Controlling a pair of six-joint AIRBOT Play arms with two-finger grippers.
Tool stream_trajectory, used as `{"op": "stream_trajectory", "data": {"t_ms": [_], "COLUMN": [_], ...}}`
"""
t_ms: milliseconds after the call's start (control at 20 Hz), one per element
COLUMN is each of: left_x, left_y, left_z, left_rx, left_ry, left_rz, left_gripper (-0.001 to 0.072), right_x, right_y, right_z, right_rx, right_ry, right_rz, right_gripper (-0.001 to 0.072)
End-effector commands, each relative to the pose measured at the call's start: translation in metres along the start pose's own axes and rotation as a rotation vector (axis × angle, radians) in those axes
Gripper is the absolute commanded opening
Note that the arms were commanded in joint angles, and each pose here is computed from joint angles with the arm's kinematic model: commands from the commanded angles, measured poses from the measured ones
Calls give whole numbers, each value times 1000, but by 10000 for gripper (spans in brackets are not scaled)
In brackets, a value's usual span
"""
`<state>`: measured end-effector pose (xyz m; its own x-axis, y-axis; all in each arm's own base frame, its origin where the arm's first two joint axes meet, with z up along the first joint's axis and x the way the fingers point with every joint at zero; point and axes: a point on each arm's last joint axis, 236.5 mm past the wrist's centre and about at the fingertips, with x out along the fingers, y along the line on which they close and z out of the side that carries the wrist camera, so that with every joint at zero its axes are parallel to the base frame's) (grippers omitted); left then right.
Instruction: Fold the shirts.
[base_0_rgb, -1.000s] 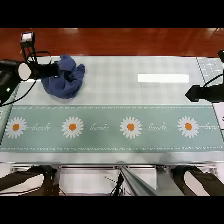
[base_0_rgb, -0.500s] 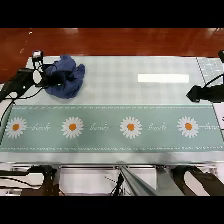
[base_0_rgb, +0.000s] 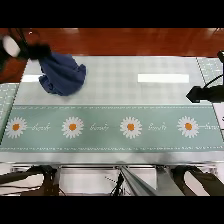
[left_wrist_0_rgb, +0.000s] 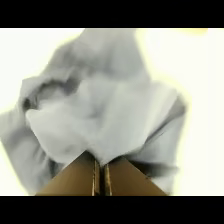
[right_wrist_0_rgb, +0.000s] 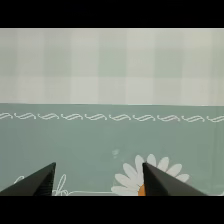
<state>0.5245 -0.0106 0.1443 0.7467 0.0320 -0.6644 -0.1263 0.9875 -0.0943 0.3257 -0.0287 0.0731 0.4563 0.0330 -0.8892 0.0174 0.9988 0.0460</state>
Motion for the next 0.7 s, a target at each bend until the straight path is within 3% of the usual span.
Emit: {"op": "stream_trajectory", "data": {"t_ms": [0, 50, 100, 350, 500, 650], "left_x": [-157, -211, -268, -479, -517, -495], "left_y": [-47, -63, -79, -114, -127, -150], "left_z": [99, 116, 127, 116, 95, 80], "left_rx": [17, 26, 34, 51, 71, 116], "left_ry": [-321, -419, -522, -864, -865, -765], "left_rz": [-131, -188, -258, -622, -762, -785], "left_gripper": [19, 19, 19, 19, 19, 19], "right_x": [-2, -5, -10, -40, -55, -63], "right_y": [3, 4, 5, 0, -7, -8], "right_z": [-18, -24, -25, -22, -26, -31], "right_rx": [-8, -12, -13, -33, -46, -50], "right_ry": [73, 92, 86, 1, -19, -23], "right_rz": [13, 16, 15, -27, -71, -82], "right_gripper": [552, 475, 459, 460, 460, 465]}}
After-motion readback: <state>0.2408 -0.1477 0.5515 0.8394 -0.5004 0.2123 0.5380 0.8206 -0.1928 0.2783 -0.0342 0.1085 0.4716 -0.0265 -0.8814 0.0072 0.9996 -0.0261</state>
